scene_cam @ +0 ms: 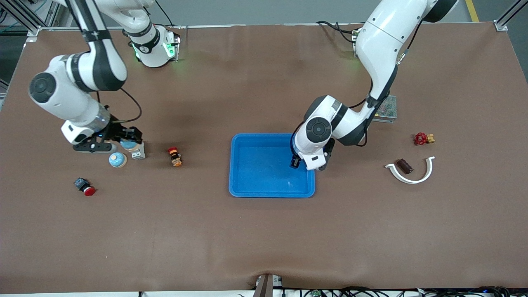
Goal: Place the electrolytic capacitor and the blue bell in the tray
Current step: 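Place the brown capacitor in the tray with the left gripper, then carry the bell with the right gripper while the left gripper grasps the capacitor, then set the bell in the tray while the left gripper carries the capacitor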
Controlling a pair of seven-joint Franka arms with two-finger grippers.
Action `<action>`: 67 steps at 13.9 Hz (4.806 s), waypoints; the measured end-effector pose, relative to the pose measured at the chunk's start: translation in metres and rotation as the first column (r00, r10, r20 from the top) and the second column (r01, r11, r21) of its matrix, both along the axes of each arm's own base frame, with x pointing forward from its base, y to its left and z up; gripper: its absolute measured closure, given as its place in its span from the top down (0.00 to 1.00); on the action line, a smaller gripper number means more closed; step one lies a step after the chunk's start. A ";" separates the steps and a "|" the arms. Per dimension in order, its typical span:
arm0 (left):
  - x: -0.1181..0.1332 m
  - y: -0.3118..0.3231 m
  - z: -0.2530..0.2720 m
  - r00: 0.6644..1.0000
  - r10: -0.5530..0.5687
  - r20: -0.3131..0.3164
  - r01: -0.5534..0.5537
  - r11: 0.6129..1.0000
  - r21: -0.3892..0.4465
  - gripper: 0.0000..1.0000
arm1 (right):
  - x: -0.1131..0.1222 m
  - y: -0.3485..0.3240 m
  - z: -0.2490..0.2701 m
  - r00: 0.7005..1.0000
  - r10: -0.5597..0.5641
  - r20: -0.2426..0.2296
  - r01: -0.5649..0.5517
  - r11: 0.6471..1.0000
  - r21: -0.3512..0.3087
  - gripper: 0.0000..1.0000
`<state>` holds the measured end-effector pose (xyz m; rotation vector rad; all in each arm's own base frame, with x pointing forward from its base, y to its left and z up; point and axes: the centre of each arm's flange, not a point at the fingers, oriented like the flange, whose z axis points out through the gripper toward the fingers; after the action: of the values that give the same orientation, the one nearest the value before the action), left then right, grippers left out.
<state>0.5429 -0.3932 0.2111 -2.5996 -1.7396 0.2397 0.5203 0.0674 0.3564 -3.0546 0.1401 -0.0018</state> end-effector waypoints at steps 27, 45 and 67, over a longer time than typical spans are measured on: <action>0.060 0.385 0.064 0.926 -0.366 -0.091 0.374 0.923 0.091 0.94 | -0.017 0.385 -0.126 0.905 -0.426 -0.006 0.424 0.902 -0.083 0.68; 0.048 0.431 -0.018 0.910 -0.413 -0.031 0.414 0.910 0.040 0.71 | 0.065 0.387 -0.149 0.854 -0.520 0.010 0.519 0.851 -0.081 0.68; 0.033 0.364 0.067 0.882 -0.459 -0.106 0.465 0.884 0.042 0.35 | 0.091 0.383 -0.169 0.828 -0.560 0.018 0.560 0.826 -0.061 0.68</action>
<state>0.5760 -0.0294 0.2783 -2.7985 -1.0287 0.2816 0.6110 0.4504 0.1877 -2.9431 1.0502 -0.0432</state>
